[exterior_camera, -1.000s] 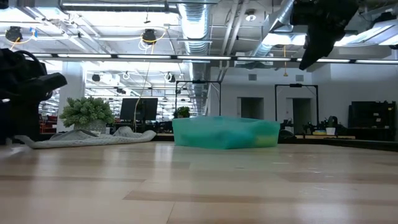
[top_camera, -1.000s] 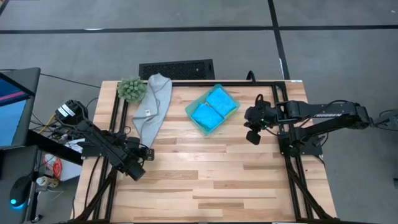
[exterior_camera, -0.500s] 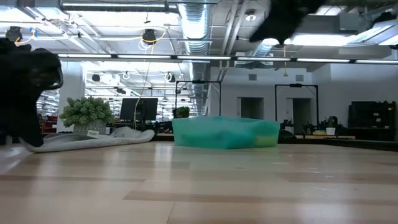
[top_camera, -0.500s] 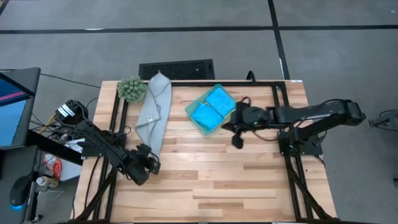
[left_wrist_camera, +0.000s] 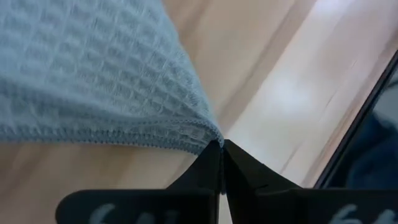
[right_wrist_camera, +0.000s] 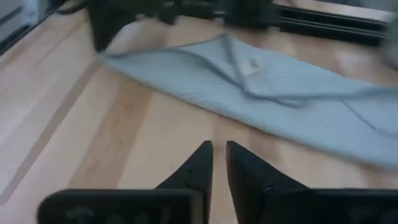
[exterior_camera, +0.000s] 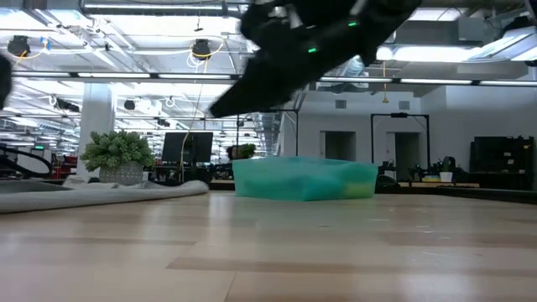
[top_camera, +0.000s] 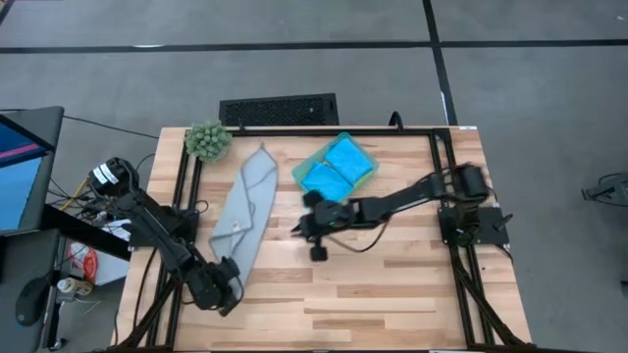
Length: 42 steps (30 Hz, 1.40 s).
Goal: Fold microfiber towels
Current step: Fold the gray microfiber towel
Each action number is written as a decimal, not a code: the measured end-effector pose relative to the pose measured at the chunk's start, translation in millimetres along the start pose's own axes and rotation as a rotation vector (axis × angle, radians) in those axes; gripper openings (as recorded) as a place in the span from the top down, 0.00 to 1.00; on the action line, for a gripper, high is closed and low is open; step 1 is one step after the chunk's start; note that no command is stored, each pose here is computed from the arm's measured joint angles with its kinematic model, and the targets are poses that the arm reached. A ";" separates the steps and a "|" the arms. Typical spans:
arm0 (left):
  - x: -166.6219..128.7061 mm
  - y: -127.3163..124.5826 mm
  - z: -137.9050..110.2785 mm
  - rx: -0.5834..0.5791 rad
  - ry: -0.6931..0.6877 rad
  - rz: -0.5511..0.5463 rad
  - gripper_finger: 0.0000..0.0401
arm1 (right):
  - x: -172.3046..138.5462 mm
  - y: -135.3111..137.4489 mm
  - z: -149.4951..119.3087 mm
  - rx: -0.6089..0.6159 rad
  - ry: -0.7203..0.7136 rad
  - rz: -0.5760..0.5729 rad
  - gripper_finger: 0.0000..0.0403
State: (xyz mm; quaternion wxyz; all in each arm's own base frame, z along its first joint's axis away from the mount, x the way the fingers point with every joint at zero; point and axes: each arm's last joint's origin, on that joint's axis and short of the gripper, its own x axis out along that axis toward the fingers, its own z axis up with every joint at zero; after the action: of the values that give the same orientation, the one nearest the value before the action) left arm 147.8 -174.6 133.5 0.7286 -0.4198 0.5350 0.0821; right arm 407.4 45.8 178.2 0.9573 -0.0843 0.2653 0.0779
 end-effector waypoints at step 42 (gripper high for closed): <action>-7.1 19.4 -36.7 0.004 0.163 0.174 1.00 | 172.3 -84.1 11.4 0.273 0.212 -0.084 0.63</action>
State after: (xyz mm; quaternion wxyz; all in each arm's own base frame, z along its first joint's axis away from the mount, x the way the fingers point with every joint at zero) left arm 107.7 -185.6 126.5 0.6738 -0.3757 0.6268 0.1096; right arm 575.3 -15.8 108.2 0.9290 0.0277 0.3689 -0.0084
